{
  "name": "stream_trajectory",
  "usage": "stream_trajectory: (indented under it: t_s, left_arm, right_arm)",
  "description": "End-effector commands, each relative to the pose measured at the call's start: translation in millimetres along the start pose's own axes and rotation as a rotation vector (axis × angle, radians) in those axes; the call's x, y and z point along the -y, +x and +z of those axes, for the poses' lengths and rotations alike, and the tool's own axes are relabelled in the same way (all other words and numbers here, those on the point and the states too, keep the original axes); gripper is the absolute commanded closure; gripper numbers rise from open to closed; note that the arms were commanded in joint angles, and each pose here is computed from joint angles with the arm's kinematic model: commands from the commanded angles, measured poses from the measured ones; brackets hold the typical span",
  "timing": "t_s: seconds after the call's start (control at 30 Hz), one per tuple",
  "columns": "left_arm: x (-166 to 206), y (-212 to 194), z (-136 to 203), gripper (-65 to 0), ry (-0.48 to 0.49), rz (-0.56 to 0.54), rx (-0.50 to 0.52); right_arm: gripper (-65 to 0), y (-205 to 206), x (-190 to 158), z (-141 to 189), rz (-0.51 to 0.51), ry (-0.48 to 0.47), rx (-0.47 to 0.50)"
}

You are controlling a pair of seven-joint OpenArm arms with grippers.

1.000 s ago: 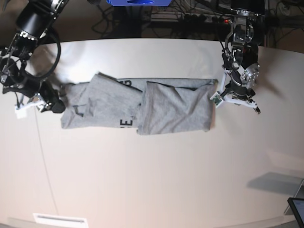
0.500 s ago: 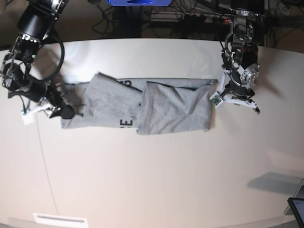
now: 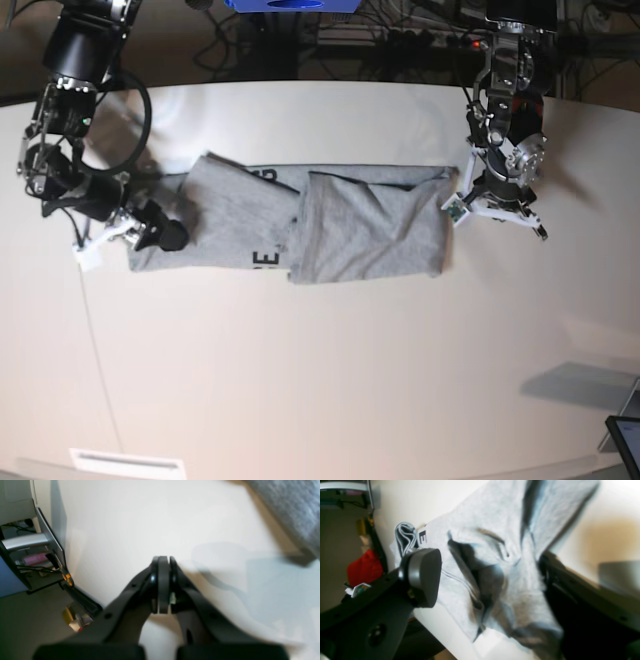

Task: Fold the T-shirt properly
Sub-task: 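Release the bundle ends and reposition both grippers at its sides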

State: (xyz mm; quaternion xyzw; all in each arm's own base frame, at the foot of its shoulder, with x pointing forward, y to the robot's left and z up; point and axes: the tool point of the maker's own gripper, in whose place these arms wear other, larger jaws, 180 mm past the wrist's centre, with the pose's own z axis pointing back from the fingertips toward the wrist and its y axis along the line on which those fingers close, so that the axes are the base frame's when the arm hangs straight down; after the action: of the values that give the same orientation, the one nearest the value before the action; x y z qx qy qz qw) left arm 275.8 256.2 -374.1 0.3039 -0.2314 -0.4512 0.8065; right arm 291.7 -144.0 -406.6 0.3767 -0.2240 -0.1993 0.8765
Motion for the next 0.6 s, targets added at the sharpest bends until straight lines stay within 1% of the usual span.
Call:
stream_trajectory:
  t_s: [0.0,0.13,0.47,0.5,0.53,0.57]
  left_arm:
    - [-15.0,1.4,2.7,0.0,0.045,0.001,0.005]
    - [-13.3,3.3,2.8,0.0,0.042,0.003,0.009]
    - [-10.8,6.0,2.9,0.0,0.037,0.003,0.014]
    - [-11.5,5.2,2.8,0.0,0.038,0.005,0.012]
    - [-12.9,3.6,2.8,0.0,0.041,0.007,0.009]
    - [-14.3,2.1,2.7,0.0,0.044,0.004,0.006]
  right_arm:
    - [-49.5,-25.6,19.3,-1.3,-0.013,-0.088,-0.098]
    - [-49.5,-32.4,12.7,-7.9,-0.026,-0.066,-0.106]
    - [-48.8,-35.4,9.1,-11.3,-0.033,-0.055,-0.108]
    - [-46.6,-35.4,9.1,-11.3,-0.033,-0.055,-0.108]
    - [-42.8,-35.1,9.1,-11.3,-0.033,-0.055,-0.107]
    - [-37.3,-35.1,9.1,-11.3,-0.033,-0.055,-0.107]
